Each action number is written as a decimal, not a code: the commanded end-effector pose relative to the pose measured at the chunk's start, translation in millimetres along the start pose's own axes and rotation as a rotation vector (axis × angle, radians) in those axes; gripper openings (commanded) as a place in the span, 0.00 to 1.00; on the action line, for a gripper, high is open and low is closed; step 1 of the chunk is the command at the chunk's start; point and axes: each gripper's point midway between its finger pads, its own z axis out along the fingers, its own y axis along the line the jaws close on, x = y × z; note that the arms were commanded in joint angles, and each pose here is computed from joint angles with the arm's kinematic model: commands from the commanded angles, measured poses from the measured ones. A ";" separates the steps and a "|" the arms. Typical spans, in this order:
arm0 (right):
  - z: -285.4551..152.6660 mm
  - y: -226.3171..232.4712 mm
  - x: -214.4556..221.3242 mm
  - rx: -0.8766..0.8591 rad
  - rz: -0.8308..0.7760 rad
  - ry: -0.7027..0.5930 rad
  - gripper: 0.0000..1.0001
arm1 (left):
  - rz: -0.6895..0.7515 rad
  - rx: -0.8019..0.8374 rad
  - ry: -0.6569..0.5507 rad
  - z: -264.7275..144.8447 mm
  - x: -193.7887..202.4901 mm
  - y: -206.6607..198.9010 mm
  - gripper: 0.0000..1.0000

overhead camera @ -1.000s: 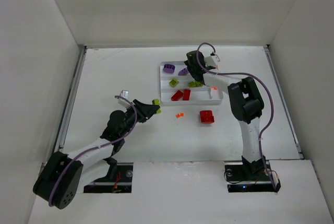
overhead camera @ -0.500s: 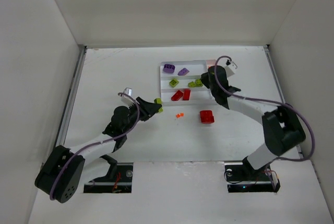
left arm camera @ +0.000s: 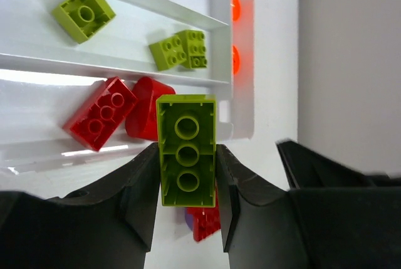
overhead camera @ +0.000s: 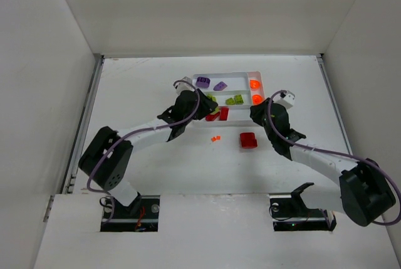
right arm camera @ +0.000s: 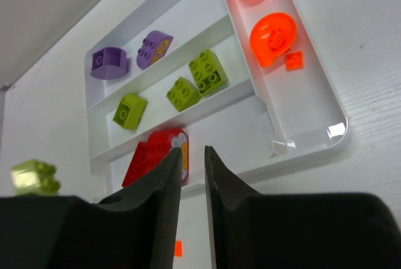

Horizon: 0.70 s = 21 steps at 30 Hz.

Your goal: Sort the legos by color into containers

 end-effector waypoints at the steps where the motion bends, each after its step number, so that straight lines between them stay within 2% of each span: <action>1: -7.2 16.2 -29.3 -0.091 0.028 -0.082 0.28 | -0.078 -0.142 -0.076 22.0 -17.5 12.2 0.13; 5: -6.7 7.0 -35.4 -0.094 0.047 -0.097 0.30 | -0.164 -0.230 -0.109 49.0 -28.6 24.8 0.13; 11: 0.1 10.0 -23.2 -0.116 0.068 -0.053 0.32 | -0.238 -0.310 -0.130 73.7 -38.1 42.1 0.14; 21: 0.5 15.1 -20.1 -0.138 0.083 -0.035 0.34 | -0.420 -0.394 -0.172 80.0 -48.5 61.8 0.16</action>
